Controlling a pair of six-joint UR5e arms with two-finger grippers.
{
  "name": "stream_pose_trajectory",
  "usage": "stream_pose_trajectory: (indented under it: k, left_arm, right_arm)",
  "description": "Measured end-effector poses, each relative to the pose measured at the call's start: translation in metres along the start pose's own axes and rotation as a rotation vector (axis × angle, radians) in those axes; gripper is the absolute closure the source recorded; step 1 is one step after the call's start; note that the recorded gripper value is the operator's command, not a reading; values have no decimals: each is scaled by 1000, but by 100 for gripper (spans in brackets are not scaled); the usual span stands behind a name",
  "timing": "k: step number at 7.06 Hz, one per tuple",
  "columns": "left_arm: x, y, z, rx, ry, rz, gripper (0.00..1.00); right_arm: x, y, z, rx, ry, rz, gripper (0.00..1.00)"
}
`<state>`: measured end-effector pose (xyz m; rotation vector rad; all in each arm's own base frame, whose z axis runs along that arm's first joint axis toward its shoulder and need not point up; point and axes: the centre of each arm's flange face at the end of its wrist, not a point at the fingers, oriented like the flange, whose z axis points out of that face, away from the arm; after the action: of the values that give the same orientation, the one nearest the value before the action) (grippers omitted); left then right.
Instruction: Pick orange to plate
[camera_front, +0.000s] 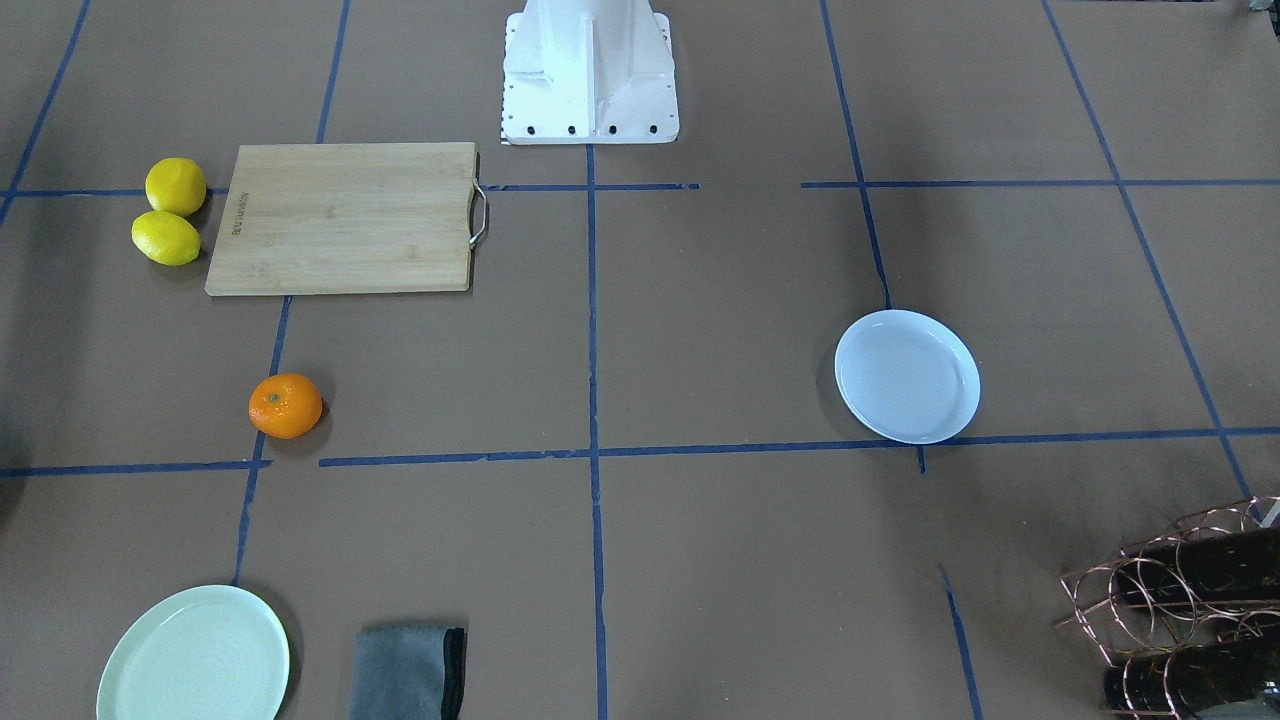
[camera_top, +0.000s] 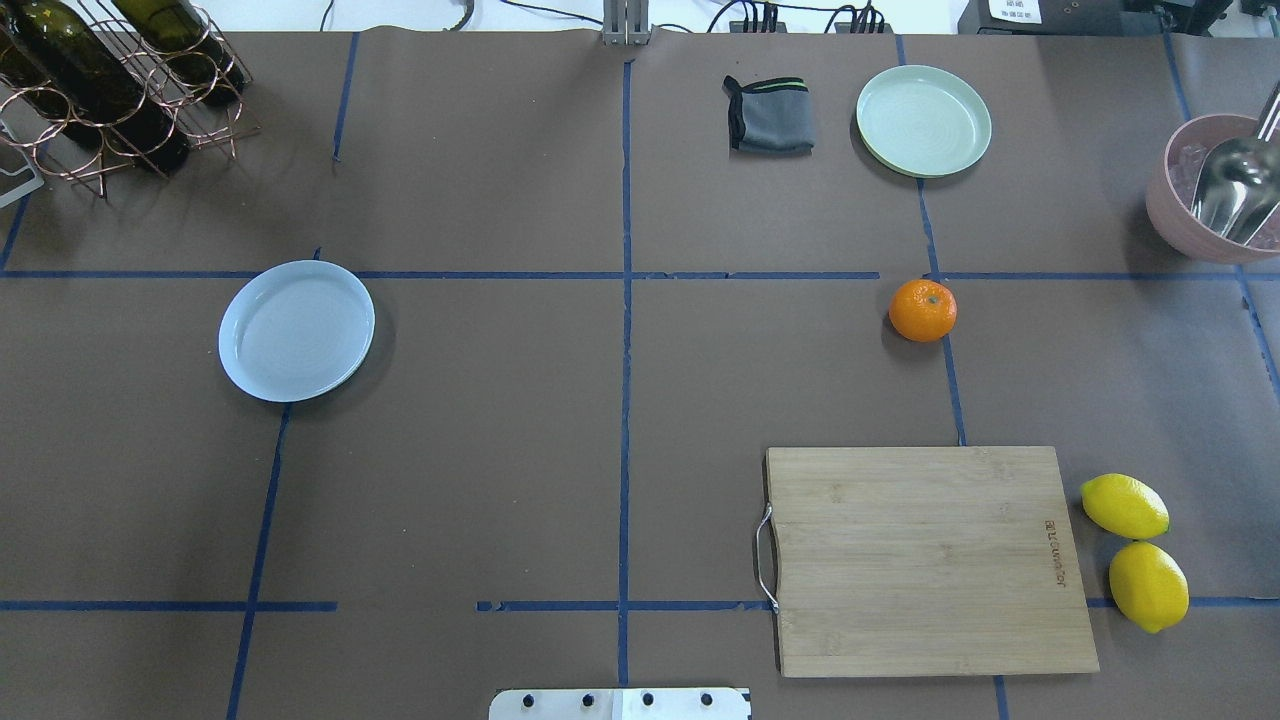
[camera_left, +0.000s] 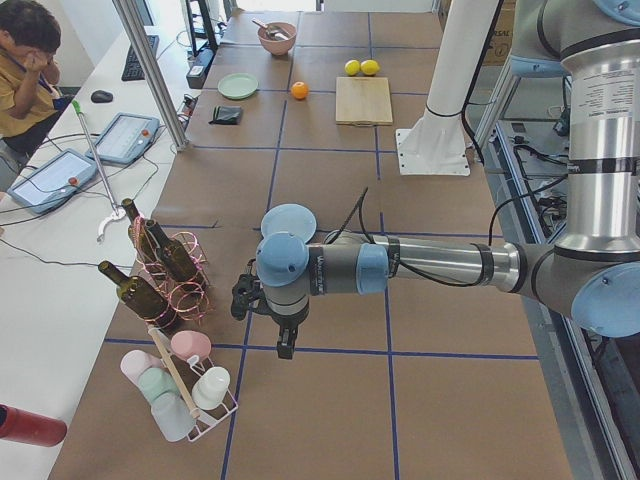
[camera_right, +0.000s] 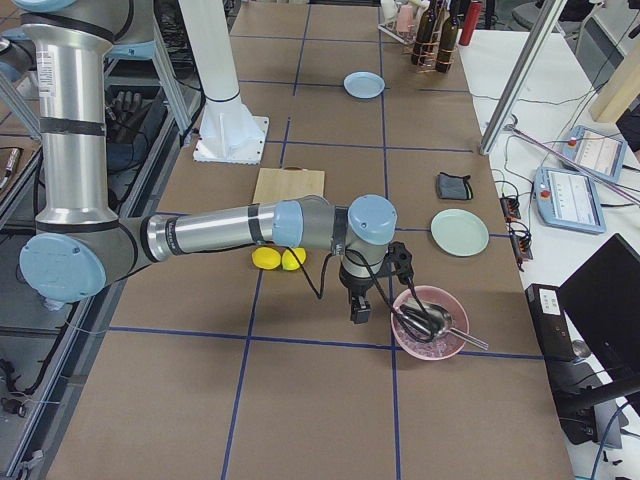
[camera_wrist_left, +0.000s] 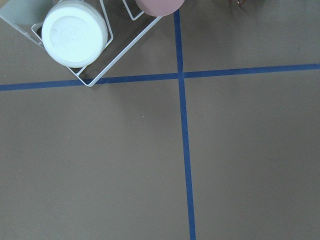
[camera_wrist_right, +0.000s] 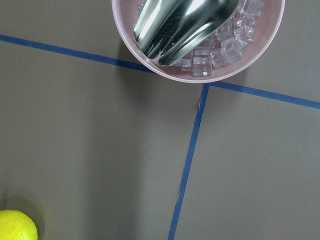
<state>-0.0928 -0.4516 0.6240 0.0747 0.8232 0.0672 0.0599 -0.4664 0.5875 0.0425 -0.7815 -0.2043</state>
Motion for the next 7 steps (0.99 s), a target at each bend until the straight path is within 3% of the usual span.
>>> stream_pose_trajectory:
  k: [4, 7]
  left_arm:
    - [6, -7, -1, -1, -34, 70, 0]
    - [10, -8, 11, 7, -12, 110, 0]
  right_arm:
    - [0, 2, 2, -2, -12, 5, 0]
    - [-4, 3, 3, 8, -66, 9, 0]
